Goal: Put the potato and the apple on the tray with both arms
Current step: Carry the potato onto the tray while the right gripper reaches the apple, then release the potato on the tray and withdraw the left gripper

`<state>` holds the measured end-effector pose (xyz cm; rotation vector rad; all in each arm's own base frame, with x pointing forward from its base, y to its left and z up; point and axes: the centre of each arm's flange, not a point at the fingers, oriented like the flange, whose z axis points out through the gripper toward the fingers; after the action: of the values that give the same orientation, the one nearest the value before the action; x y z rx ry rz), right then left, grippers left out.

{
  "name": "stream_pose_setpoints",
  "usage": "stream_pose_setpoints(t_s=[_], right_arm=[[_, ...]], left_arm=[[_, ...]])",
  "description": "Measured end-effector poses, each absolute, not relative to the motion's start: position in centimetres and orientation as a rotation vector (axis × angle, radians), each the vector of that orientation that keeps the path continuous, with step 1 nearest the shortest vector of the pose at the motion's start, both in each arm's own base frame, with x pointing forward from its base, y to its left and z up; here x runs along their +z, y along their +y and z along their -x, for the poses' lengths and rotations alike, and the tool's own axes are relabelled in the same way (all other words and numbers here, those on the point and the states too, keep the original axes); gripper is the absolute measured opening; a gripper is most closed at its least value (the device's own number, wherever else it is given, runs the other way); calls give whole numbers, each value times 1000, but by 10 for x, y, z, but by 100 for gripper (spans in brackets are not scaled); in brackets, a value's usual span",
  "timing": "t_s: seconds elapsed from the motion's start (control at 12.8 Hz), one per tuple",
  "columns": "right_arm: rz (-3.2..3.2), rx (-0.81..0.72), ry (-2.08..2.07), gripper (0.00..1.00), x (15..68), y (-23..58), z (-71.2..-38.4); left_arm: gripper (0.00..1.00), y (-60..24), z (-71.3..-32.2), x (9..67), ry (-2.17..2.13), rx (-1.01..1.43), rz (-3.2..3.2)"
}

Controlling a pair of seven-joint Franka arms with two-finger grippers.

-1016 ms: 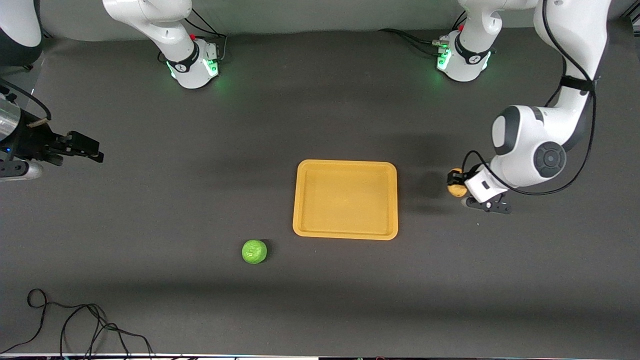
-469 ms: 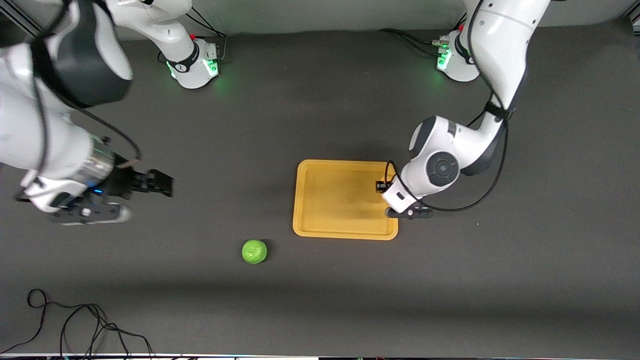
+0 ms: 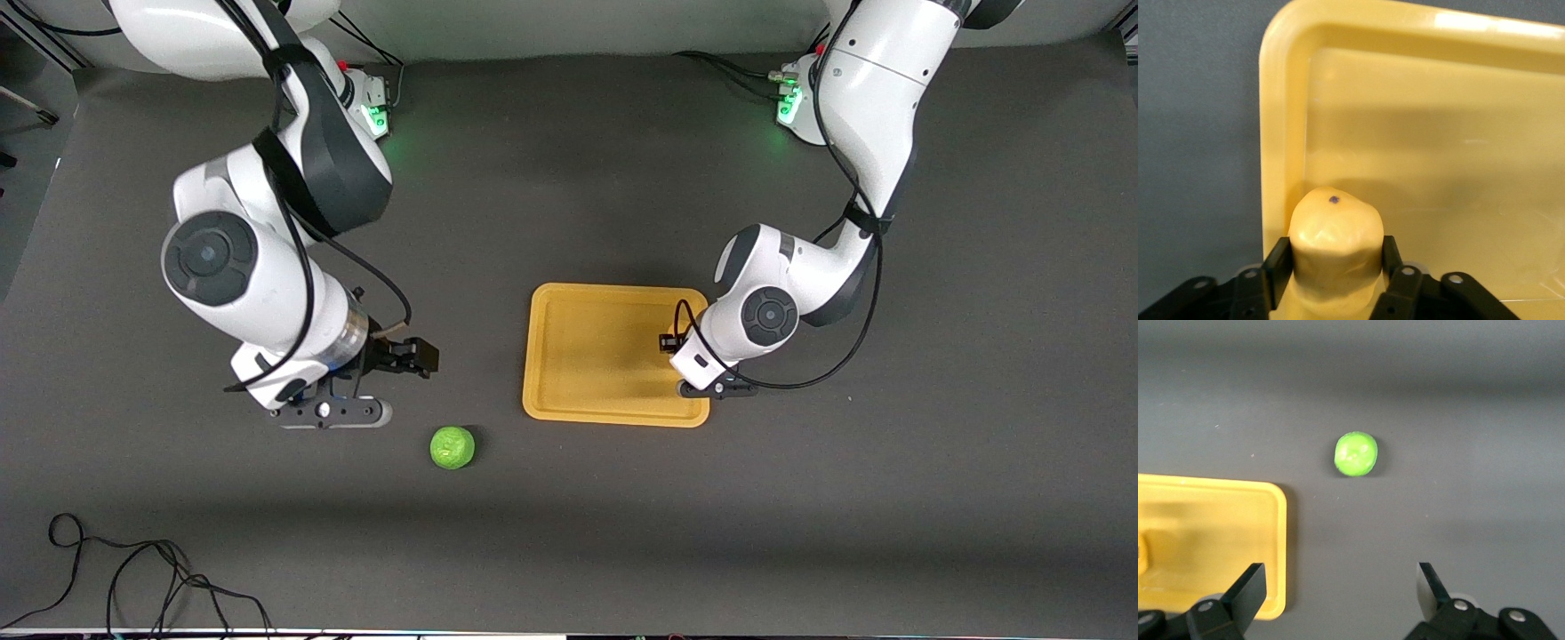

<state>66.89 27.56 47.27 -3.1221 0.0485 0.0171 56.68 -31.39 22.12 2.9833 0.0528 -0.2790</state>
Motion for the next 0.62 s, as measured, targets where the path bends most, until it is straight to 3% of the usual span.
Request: stream_pose_setpoints(t_s=[0.23,0.47,0.62], right_arm=[[3118,-12,82,100,403,268,-687],[3122,-4,86,100,336,271,-694],[3119,-20,87,100,305,272,-699]], left_arm=[[96,-319,-564,222,35,-273,-2994],[96,-296,-579,255,65,-274,-3042],[99,-236,-595,328,62,-293,-3131]])
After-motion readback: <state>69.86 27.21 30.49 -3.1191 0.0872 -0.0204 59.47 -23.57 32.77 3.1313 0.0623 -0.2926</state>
